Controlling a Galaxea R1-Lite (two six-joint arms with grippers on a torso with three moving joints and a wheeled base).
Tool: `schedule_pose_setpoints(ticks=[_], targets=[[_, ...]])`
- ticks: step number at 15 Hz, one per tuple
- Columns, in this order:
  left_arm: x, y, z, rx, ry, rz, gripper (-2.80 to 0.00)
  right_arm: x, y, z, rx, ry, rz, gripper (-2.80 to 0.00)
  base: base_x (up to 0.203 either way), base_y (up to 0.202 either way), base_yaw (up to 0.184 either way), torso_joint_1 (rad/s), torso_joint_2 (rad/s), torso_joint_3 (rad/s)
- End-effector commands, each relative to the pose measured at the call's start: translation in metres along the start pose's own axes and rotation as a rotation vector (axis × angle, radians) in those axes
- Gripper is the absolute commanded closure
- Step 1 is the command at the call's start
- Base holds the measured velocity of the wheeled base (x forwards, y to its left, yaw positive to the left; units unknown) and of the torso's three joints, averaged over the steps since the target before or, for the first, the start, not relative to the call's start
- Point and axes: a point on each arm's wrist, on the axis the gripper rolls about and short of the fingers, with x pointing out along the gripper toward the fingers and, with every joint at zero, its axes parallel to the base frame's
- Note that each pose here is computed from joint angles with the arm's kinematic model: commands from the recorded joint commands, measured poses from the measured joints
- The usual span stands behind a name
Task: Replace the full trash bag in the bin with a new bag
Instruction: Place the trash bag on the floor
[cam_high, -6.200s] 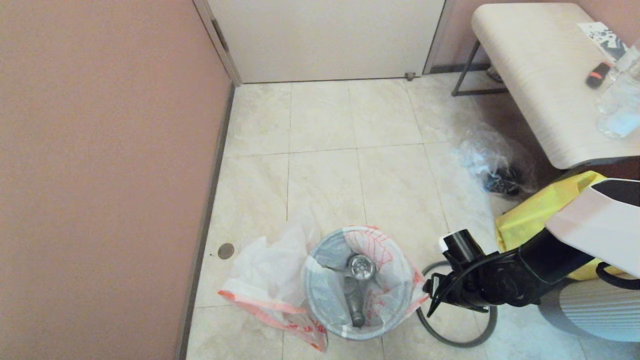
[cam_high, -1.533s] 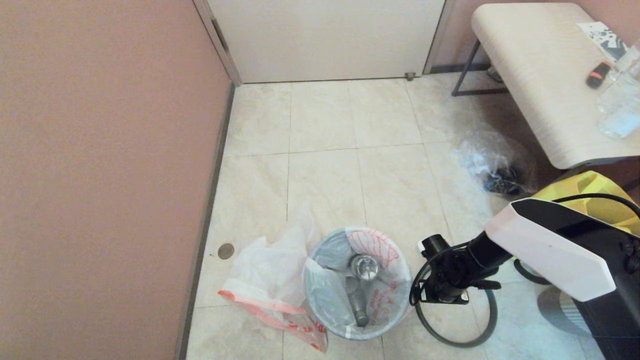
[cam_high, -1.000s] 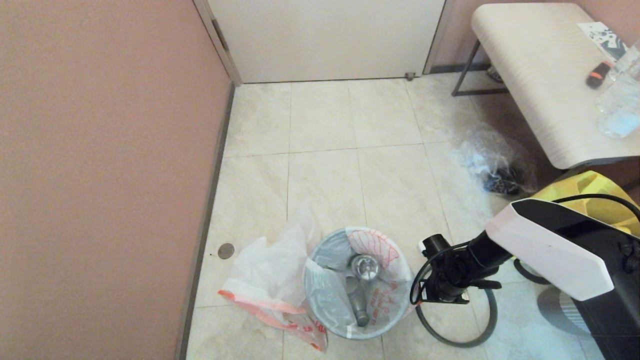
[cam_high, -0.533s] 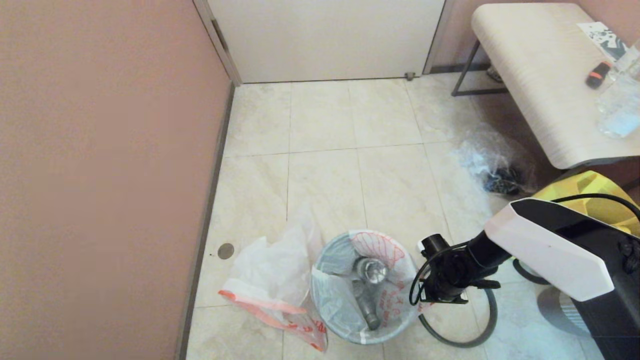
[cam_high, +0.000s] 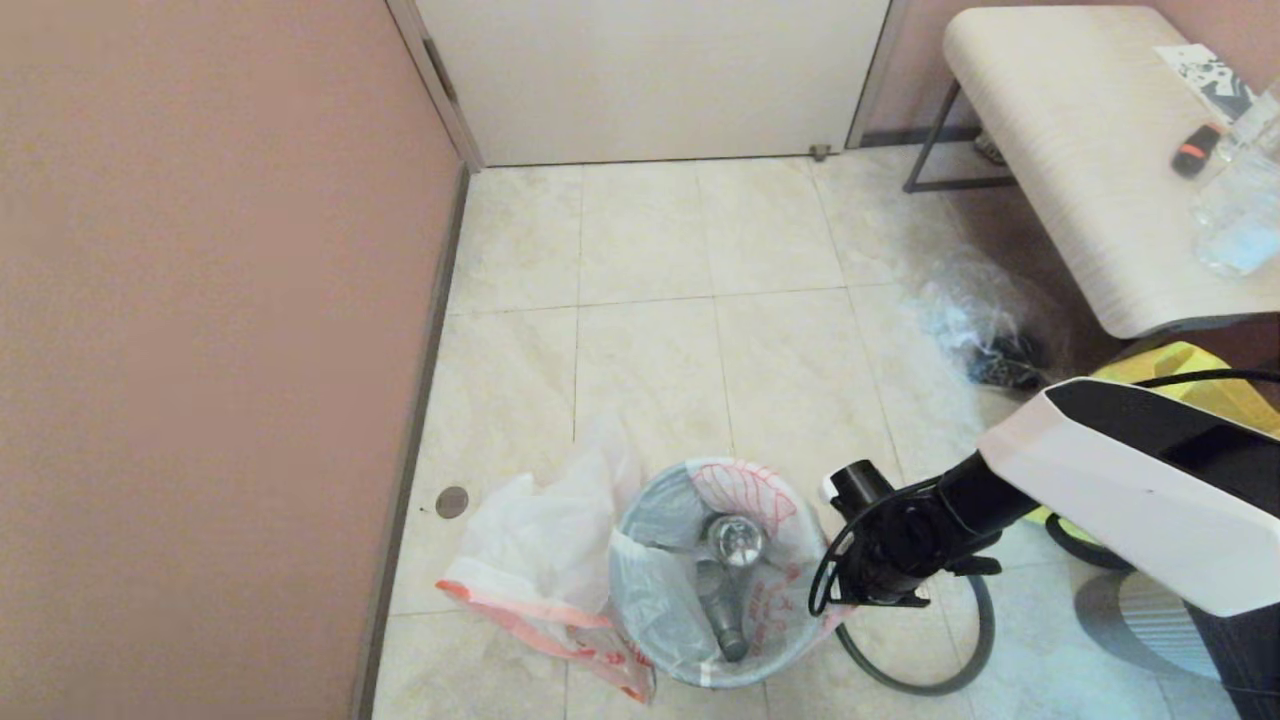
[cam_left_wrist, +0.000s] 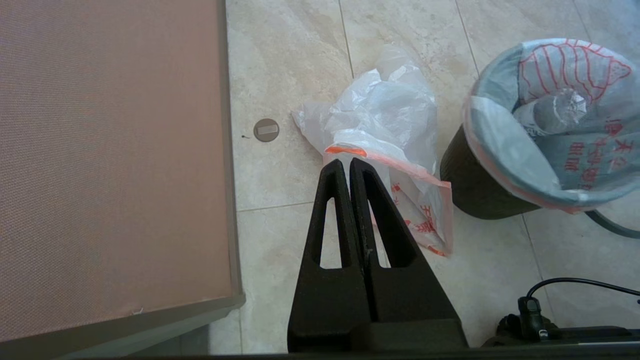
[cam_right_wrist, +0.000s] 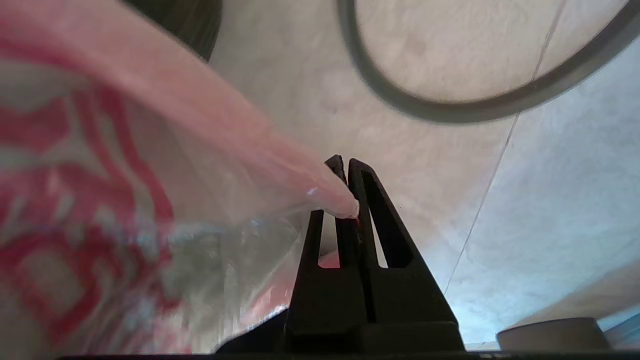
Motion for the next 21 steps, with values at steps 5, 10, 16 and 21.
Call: schedule_pose_setpoints(ticks=[5,10,16,21], targets=[[0.000,0.000,0.000,0.001,0.001,0.000,0.00,-0.049,0.000,-0.002,0.032,-0.048,0.031,0.00,0.000,0.000,0.000,0.000,0.00,0.000],[0.000,0.000,0.000,0.001,0.000,0.000,0.00,-0.063,-0.005,-0.005,0.051,-0.054,0.019,0.00,0.000,0.000,0.000,0.000,0.00,0.000],[0.000,0.000,0.000,0.001,0.001,0.000,0.00,-0.090,0.004,-0.008,0.029,-0.095,0.068,0.00,0.000,0.000,0.000,0.000,0.00,0.000],[0.000,0.000,0.000,0.001,0.003,0.000,0.00,-0.109,0.023,-0.018,0.007,-0.115,0.116,0.00,0.000,0.000,0.000,0.000,0.00,0.000]])
